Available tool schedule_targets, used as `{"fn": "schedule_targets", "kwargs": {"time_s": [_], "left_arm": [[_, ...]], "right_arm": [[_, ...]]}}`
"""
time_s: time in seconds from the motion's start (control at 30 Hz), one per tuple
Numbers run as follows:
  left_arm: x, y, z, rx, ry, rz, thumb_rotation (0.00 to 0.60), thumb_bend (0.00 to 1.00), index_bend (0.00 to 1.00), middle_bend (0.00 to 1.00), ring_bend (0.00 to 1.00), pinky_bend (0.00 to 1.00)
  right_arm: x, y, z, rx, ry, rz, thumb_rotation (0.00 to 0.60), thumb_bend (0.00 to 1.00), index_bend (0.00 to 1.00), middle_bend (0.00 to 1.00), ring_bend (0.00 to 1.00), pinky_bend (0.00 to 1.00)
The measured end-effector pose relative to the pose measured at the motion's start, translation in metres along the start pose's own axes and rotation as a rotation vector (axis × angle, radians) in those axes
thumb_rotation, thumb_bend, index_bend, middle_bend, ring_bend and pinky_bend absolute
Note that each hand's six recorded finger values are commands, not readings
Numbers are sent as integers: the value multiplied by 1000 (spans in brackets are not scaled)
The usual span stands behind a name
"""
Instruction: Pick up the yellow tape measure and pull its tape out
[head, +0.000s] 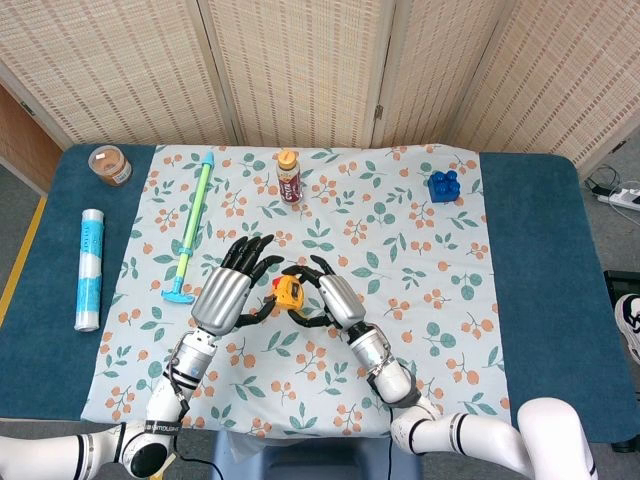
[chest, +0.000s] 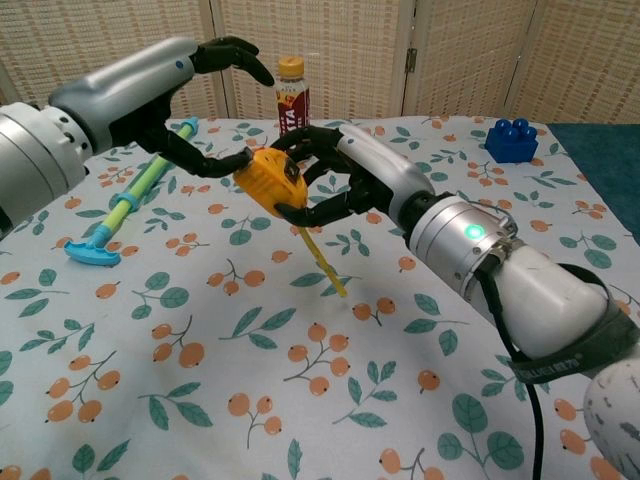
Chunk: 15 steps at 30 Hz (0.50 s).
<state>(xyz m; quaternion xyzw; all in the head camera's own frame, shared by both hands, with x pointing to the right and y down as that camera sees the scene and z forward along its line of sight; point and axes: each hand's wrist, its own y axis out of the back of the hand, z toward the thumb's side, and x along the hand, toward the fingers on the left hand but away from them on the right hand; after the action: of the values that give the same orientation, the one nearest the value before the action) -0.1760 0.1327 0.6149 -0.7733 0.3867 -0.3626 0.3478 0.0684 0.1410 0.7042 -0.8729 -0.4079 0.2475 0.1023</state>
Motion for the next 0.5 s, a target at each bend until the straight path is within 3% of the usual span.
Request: {"fn": "schedule_targets", "kwargs": {"time_s": [0.2,0.5], "left_arm": [[-1,4,-7,19,14,19,600,621,389,94,56,0],[-5,7,-16,52,24,15,600,623,408,101,59,0]], "right_arm": [[-1,4,0,-4,0,-9,600,369,523,489,341,0],[-2,9,-1,-5,0,-22,600,369,523,489,339,0]]}}
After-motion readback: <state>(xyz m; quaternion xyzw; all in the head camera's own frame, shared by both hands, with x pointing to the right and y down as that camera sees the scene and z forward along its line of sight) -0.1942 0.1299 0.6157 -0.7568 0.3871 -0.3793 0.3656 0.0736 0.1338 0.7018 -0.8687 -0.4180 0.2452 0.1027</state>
